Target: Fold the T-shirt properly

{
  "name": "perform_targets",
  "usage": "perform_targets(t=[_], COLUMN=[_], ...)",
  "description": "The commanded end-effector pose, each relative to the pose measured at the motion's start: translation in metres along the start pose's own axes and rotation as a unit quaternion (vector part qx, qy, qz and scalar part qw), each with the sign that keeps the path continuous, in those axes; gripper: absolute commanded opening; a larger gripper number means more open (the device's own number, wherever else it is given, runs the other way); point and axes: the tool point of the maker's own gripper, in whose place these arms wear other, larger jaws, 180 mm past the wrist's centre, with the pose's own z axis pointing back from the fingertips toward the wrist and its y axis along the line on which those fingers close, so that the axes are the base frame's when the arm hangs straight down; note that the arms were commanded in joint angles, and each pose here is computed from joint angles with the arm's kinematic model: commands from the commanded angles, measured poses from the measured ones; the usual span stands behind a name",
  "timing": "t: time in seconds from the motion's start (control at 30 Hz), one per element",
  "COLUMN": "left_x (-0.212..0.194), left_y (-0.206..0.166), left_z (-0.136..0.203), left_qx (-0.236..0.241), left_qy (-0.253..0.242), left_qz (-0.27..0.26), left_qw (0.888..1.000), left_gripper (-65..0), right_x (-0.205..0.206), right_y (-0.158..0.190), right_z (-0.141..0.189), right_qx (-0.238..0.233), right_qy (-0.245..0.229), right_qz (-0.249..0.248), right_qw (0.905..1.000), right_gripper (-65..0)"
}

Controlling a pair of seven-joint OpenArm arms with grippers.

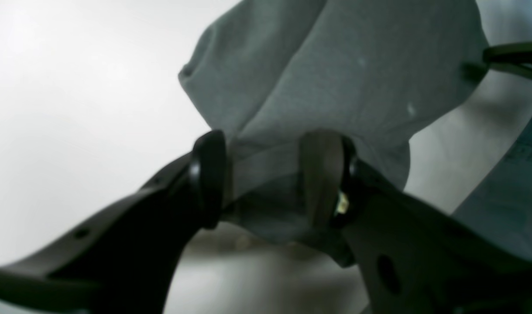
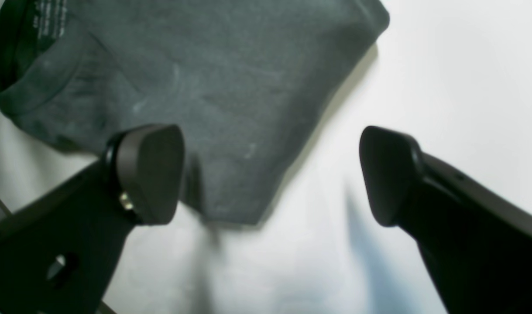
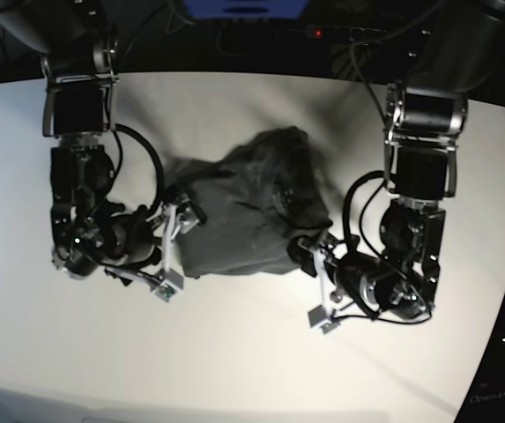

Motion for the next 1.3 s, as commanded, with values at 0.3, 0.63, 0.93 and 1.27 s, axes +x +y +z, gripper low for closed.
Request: perform_targets(t=[0.3,0.63,0.93,1.27], left_x=[0.014,0.012,0.006,0.003], left_y=[-0.001,-0.002,0.002,0.001], left_z=[-0.001,-0.004,-0.01,-0.011], left_qx=[0.044,0.052,0.059,0.057], left_qy=[0.035,0.045,0.045,0.048], left_qz=[-0.062,-0.067,-0.063,-0.062], left_qw=[0.997,0.995,0.995,0.995], left_gripper=[-36.6,-36.6,-36.8,-60.5], right_x=[0.017,0.016,0.016,0.016], right_y=[-0.006,-0.007,-0.007,-0.007], right_z=[0.009,0.009,0.009,0.009], right_qx=[-0.009,-0.01,-0.009,-0.009], right_qy=[-0.023,-0.022,-0.021,-0.023], right_qz=[0.009,0.009,0.009,0.009], right_qw=[0.9996,0.9997,0.9997,0.9996], right_gripper=[-2.6,-2.6,-2.6,-2.6])
